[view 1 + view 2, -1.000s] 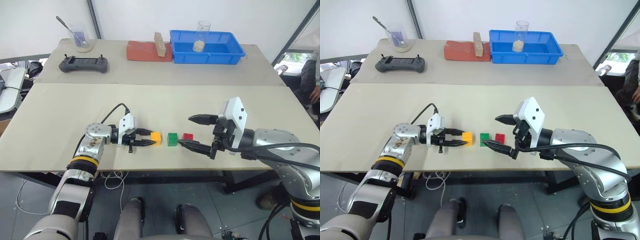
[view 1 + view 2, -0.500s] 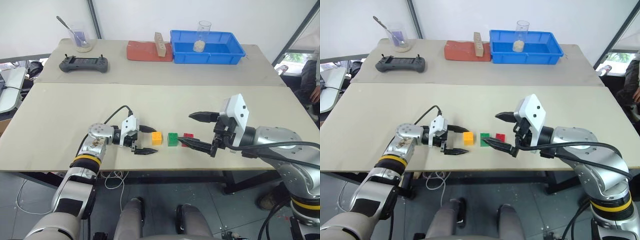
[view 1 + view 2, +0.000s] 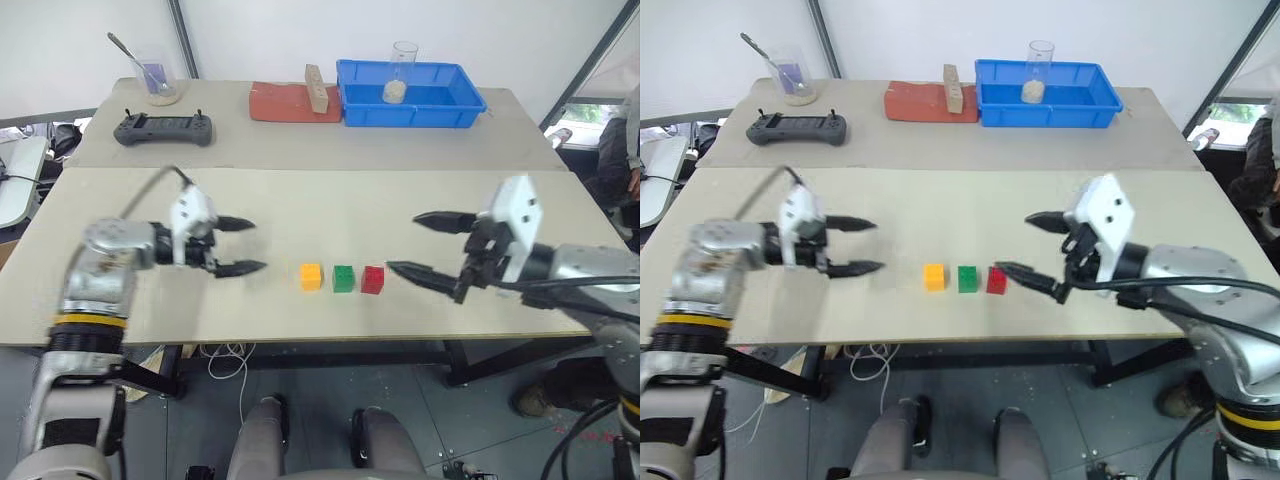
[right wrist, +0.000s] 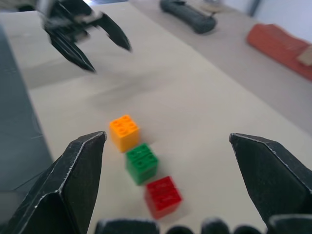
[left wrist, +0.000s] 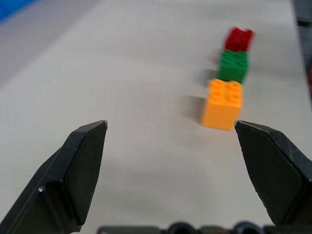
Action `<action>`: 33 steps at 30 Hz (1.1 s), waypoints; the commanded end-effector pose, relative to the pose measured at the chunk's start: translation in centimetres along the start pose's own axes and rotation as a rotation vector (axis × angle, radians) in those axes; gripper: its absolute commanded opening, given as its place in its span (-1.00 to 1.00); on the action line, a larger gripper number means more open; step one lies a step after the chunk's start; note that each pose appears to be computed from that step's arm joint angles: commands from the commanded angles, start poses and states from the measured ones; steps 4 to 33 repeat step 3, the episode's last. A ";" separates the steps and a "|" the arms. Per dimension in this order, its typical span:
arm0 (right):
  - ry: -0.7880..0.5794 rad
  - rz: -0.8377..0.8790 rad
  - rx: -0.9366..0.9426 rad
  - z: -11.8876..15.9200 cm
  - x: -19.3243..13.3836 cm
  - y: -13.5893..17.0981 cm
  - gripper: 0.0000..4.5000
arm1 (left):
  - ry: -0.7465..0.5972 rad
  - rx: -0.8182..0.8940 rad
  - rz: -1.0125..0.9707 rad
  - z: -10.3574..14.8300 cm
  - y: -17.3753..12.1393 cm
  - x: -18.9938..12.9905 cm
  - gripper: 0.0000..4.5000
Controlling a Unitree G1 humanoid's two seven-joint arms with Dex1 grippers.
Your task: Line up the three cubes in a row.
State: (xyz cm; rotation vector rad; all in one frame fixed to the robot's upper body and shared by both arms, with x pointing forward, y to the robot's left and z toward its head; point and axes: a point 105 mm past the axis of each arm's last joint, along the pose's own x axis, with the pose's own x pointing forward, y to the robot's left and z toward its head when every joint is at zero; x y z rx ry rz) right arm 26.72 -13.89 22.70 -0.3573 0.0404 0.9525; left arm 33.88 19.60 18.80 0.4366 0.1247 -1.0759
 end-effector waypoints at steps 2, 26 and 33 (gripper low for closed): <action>-0.017 0.003 -0.018 0.9 -0.8 -0.2 1.00 | 0.004 0.030 0.049 1.3 0.5 -1.3 0.98; -0.015 0.003 -0.013 0.7 -0.7 -0.2 1.00 | 0.005 0.032 0.047 1.4 0.4 -1.3 0.98; -0.015 0.003 -0.013 0.7 -0.7 -0.2 1.00 | 0.005 0.032 0.047 1.4 0.4 -1.3 0.98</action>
